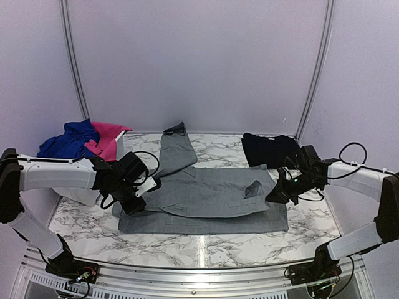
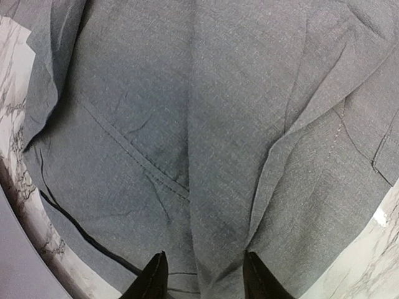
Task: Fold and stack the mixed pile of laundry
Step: Adjust the 1/3-folded shirt at the center of the board.
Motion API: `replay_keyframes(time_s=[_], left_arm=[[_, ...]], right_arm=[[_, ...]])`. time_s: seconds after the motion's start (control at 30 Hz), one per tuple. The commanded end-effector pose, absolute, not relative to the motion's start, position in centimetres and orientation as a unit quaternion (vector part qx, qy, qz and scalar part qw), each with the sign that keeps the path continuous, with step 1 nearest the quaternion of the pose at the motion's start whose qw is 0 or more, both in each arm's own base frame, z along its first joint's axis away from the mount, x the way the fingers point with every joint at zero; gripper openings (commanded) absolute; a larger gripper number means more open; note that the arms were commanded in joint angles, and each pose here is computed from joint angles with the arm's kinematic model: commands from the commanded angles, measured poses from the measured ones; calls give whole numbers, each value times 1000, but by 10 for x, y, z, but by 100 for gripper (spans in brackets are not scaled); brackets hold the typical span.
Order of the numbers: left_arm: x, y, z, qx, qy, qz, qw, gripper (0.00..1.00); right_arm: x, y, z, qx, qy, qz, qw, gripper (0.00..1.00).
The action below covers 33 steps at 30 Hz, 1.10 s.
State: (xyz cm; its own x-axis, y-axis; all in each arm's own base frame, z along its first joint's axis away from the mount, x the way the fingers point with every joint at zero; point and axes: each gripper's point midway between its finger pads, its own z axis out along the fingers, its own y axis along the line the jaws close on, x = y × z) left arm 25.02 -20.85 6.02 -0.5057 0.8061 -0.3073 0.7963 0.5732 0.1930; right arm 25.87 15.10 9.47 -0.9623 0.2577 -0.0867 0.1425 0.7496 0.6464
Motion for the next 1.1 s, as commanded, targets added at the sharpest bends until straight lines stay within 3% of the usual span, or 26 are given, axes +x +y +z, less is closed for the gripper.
replay_keyframes(time_s=[0.0,0.13,0.33,0.5,0.67,0.8,1.07], left_arm=[[253,-213,58,484,854,19,188,37],[243,-218,61,497,847,4,188,23],[227,-216,59,512,839,2,185,36],[232,-213,50,518,836,34,177,34],[233,-214,48,523,832,50,177,21],[228,-219,59,528,827,39,192,0],[197,-234,72,562,805,-4,189,0]], right_arm=[[264,150,103,99,932,337,92,0],[264,149,105,96,933,334,90,0],[261,145,106,96,935,329,89,0],[259,144,105,92,936,330,85,0],[257,137,110,93,936,326,89,0],[256,129,113,99,936,323,93,0],[248,118,103,100,943,307,85,0]])
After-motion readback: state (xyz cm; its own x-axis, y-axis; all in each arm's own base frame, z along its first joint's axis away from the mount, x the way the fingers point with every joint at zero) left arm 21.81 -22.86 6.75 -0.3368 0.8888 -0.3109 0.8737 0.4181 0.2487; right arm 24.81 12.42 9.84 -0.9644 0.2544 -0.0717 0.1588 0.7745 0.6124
